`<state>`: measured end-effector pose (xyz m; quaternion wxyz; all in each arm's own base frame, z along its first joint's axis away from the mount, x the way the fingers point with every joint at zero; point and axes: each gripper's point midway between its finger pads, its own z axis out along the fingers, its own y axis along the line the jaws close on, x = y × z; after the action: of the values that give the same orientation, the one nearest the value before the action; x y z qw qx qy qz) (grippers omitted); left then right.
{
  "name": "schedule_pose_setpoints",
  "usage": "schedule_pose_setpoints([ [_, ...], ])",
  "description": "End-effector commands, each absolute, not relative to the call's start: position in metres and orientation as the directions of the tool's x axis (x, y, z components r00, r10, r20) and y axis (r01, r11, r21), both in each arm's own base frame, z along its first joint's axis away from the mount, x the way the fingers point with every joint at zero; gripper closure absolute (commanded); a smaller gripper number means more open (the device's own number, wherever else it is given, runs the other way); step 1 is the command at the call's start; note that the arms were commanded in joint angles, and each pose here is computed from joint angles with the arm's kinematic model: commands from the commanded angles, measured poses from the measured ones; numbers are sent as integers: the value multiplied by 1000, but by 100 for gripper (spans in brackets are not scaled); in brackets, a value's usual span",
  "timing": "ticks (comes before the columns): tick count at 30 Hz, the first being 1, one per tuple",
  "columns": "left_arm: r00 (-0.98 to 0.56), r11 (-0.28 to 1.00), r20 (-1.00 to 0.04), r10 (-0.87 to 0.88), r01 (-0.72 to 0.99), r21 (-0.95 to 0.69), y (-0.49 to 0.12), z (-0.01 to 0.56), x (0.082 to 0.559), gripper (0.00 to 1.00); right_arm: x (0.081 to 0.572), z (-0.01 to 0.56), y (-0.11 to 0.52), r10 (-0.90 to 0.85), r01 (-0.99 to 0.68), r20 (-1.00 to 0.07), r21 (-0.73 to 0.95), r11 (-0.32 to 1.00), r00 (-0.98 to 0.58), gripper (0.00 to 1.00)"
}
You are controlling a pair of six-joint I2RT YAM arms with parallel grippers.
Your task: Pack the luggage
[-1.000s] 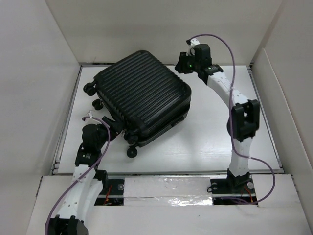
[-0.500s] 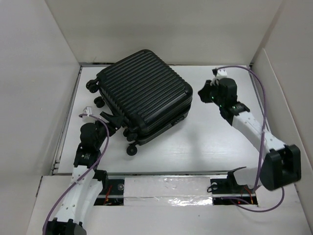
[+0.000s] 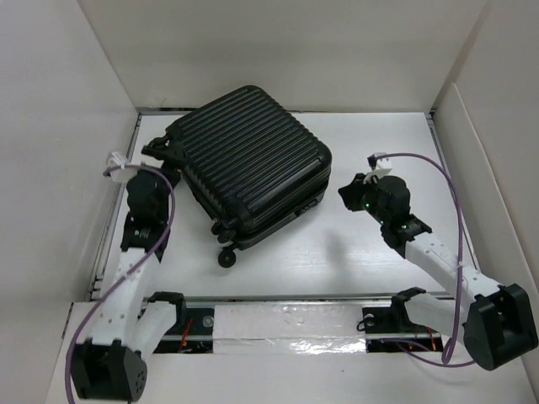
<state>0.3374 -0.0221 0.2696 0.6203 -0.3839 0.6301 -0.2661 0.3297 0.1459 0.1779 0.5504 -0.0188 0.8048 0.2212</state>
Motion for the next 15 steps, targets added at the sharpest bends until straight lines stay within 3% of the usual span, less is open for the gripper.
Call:
schedule_pose_setpoints([
  [1,244,535,-577,-780,-219,-816,19,316,381,6,336,207,166,236,-353,-921,341,871,-309,82],
  [5,215,610,-691,-690,-341,-715,58,333,432,7,331,200,171,223,-362,-920,337,869,-322,78],
  [6,168,671,-763,-624,-385,-634,69,331,439,8,330,197,170,220,-358,-920,335,871,-324,78],
  [8,104,710,-808,-580,-422,-564,94,339,475,9,328,196,172,219,-361,-919,336,870,-327,78],
  [9,-58,727,-808,-587,-477,-494,98,293,490,10,328,196,171,221,-355,-921,333,873,-322,78],
  [10,-54,752,-818,-573,-432,-498,102,317,504,11,327,196,174,218,-358,-920,333,872,-325,78],
  [11,-99,770,-815,-571,-409,-489,103,311,515,12,328,198,173,219,-354,-922,331,875,-320,78],
  [12,-218,782,-792,-570,-442,-441,106,270,526,13,325,197,179,210,-365,-922,327,872,-324,78],
  [13,-231,807,-801,-552,-392,-442,102,285,538,13,326,197,178,210,-349,-924,321,881,-318,78],
  [15,-317,825,-782,-537,-390,-409,100,263,548,14,328,194,181,202,-338,-924,314,887,-325,78],
])
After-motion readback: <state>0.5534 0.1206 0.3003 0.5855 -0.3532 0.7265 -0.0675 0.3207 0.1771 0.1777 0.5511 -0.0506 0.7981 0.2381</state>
